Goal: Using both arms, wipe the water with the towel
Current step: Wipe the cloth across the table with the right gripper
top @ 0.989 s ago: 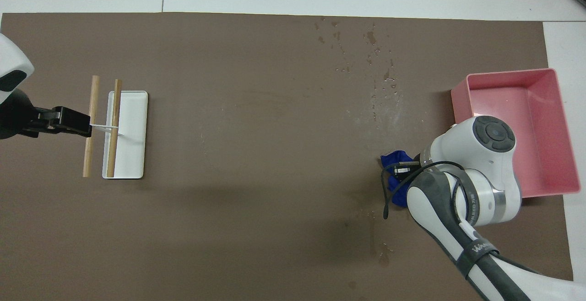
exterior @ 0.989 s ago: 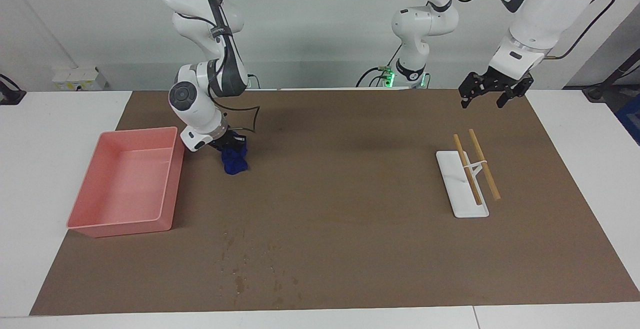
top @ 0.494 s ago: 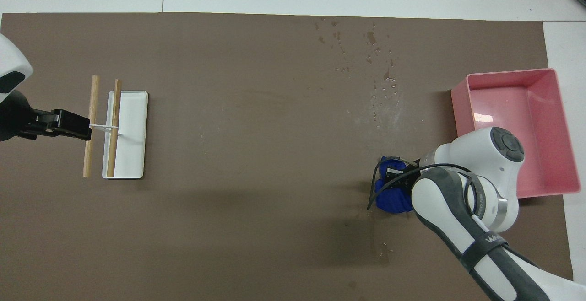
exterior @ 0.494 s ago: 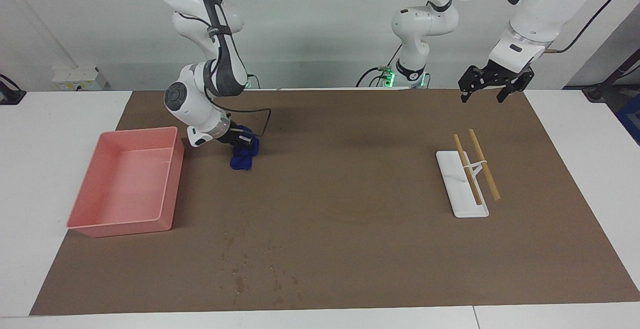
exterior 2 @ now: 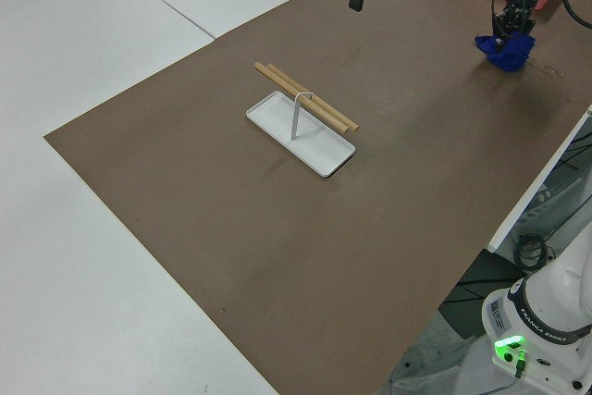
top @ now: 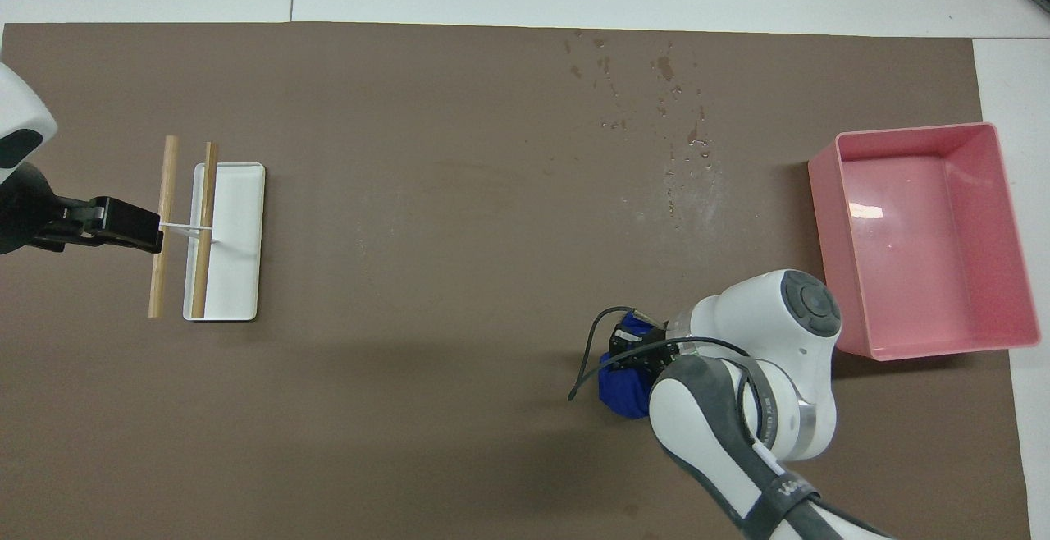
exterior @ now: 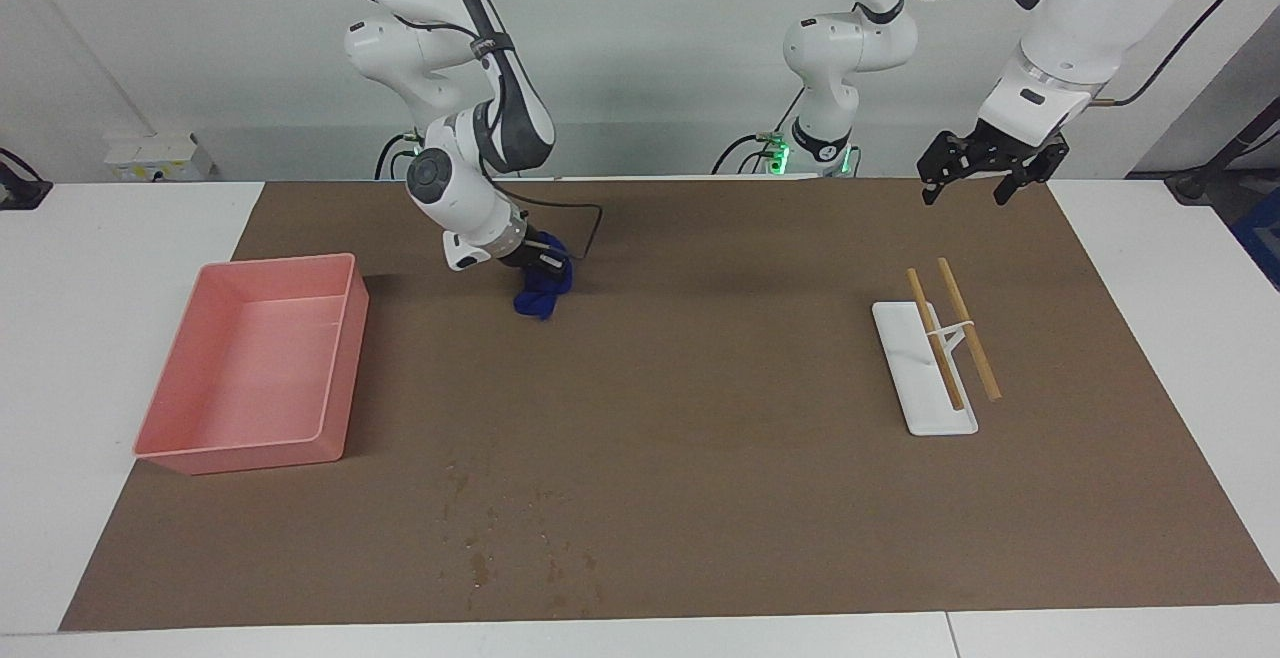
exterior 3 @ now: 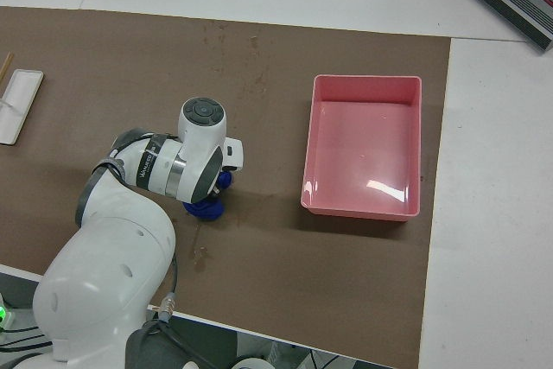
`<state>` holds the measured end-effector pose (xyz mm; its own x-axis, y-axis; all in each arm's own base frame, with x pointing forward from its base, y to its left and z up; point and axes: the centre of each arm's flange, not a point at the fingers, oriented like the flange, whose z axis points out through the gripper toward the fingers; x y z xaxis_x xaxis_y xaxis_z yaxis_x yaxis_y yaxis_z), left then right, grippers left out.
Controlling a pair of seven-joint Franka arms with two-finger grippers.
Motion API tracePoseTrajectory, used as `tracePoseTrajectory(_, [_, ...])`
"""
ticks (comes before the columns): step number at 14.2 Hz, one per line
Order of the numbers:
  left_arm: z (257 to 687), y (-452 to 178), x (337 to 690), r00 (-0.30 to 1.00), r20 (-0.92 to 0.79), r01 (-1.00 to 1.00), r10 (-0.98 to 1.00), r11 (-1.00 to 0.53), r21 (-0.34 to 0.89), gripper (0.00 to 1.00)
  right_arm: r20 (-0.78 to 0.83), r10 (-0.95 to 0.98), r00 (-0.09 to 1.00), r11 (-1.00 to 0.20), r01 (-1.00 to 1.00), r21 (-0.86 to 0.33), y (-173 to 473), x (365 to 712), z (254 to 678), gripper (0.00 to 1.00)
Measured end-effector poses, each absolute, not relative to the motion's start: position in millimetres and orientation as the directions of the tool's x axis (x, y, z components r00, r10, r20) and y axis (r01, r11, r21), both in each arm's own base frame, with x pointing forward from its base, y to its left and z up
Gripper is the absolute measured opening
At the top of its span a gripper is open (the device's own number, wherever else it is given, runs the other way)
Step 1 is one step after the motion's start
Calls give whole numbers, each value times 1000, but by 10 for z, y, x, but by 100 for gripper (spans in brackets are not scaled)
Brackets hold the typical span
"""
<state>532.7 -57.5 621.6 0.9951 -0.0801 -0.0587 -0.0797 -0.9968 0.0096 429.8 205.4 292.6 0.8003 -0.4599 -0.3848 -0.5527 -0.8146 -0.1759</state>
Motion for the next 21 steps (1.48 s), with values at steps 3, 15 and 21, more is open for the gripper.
tracePoseTrajectory(3, [6216, -574, 5327, 995, -59, -79, -80, -997, 10, 100, -405, -487, 773, -793, -587, -166, 2286, 4169, 2925, 19])
tracePoseTrajectory(15, [6216, -572, 5327, 995, -59, -79, -80, -997, 10, 100, -221, -172, 960, -971, -203, -125, 802, 4410, 2874, 19])
tracePoseTrajectory(21, [6216, -572, 5327, 995, -59, -79, -79, -997, 10, 100, -192, -91, 977, -988, -113, -109, -167, 4486, 2895, 19])
